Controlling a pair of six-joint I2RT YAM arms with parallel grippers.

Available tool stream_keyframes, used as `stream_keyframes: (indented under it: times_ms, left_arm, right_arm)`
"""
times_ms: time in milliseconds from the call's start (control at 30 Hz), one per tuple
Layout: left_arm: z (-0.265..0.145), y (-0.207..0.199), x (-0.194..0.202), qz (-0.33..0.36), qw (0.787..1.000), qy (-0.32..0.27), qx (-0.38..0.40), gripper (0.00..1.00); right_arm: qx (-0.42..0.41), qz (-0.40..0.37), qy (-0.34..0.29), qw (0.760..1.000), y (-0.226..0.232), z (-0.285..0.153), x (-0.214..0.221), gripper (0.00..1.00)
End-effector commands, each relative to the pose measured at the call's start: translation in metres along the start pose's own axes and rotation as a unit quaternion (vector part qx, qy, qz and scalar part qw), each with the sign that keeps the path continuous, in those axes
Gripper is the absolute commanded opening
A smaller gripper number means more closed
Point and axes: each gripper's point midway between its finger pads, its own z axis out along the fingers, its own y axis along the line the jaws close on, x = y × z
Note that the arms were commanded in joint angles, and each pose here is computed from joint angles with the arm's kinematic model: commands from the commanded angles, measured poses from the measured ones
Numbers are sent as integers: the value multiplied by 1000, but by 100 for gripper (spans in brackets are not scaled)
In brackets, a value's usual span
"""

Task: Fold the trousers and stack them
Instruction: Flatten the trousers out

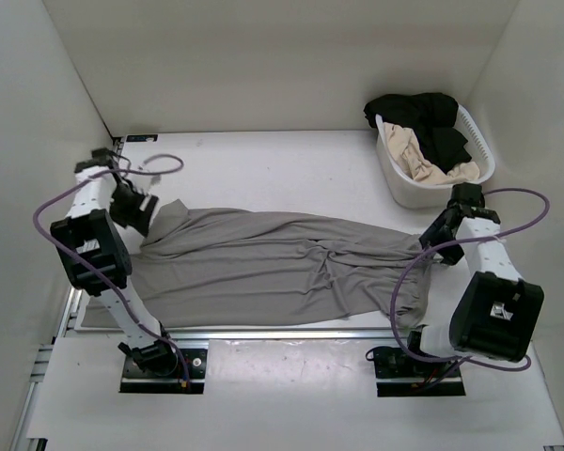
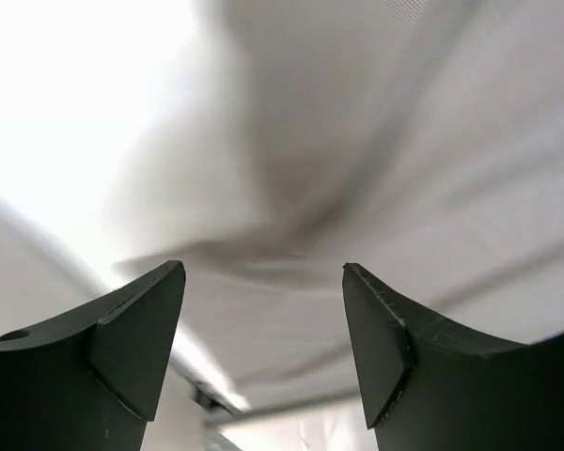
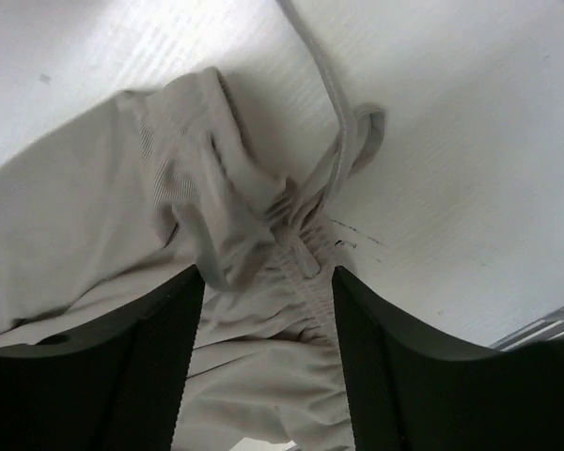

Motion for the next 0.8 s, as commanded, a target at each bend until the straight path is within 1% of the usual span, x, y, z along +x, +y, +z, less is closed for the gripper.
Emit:
stream_keyframes:
  times_ms: [0, 33, 67, 100, 133, 167, 233, 267, 300, 333, 433, 467, 533, 567, 600, 633, 733, 767]
  left_arm:
    - [-29, 37, -32, -42, 996, -79, -29, 79]
    - [-28, 44, -36, -48, 995, -77, -37, 79]
    - [-10, 51, -37, -59, 996, -63, -32, 79]
    - [-3, 55, -40, -65, 996, -60, -28, 79]
    - [-3, 62, -53, -74, 994, -74, -26, 79]
    - [17, 63, -55, -82, 994, -66, -7, 79]
    - [22, 63, -71, -86, 993, -83, 22, 83]
    - [38, 60, -72, -90, 992, -75, 47, 85]
    - [40, 57, -76, -91, 991, -79, 61, 85]
    - [41, 49, -86, -82, 989, -95, 84, 85]
    - [31, 31, -123, -43, 983, -141, 109, 86]
    - [27, 25, -142, -17, 982, -160, 104, 91]
    - [24, 19, -157, 3, 980, -173, 96, 95]
    - [25, 12, -165, 11, 979, -177, 96, 95]
    - [25, 17, -168, 14, 979, -183, 85, 96]
    - [37, 12, -168, 9, 980, -172, 95, 96]
    - [45, 14, -169, -7, 982, -165, 96, 96]
    - [46, 11, -168, -8, 981, -165, 103, 96]
  right_arm:
    - [-26, -9, -85, 996, 7, -45, -40, 64]
    - [-28, -8, -91, 995, 7, -48, -42, 67]
    - [-36, -5, -106, 994, 10, -53, -49, 67]
    - [-52, 1, -113, 992, 15, -57, -52, 69]
    - [-65, 8, -116, 991, 21, -58, -54, 70]
    - [-78, 8, -118, 990, 27, -54, -56, 72]
    - [-81, 22, -102, 991, 32, -42, -53, 72]
    - [-87, 21, -101, 991, 35, -36, -53, 74]
    - [-87, 26, -99, 991, 37, -32, -55, 74]
    - [-88, 25, -88, 992, 40, -23, -53, 75]
    - [-85, 23, -74, 993, 44, -6, -53, 75]
    - [-80, 23, -73, 994, 44, -2, -54, 75]
    - [-75, 22, -64, 995, 45, 12, -53, 75]
    - [-75, 21, -55, 995, 46, 16, -50, 75]
    - [-77, 26, -57, 995, 49, 19, -54, 75]
    - [-73, 25, -51, 996, 50, 24, -55, 75]
    - [-41, 36, -42, 998, 44, 32, -59, 75]
    - [-38, 35, -32, 998, 46, 35, -53, 75]
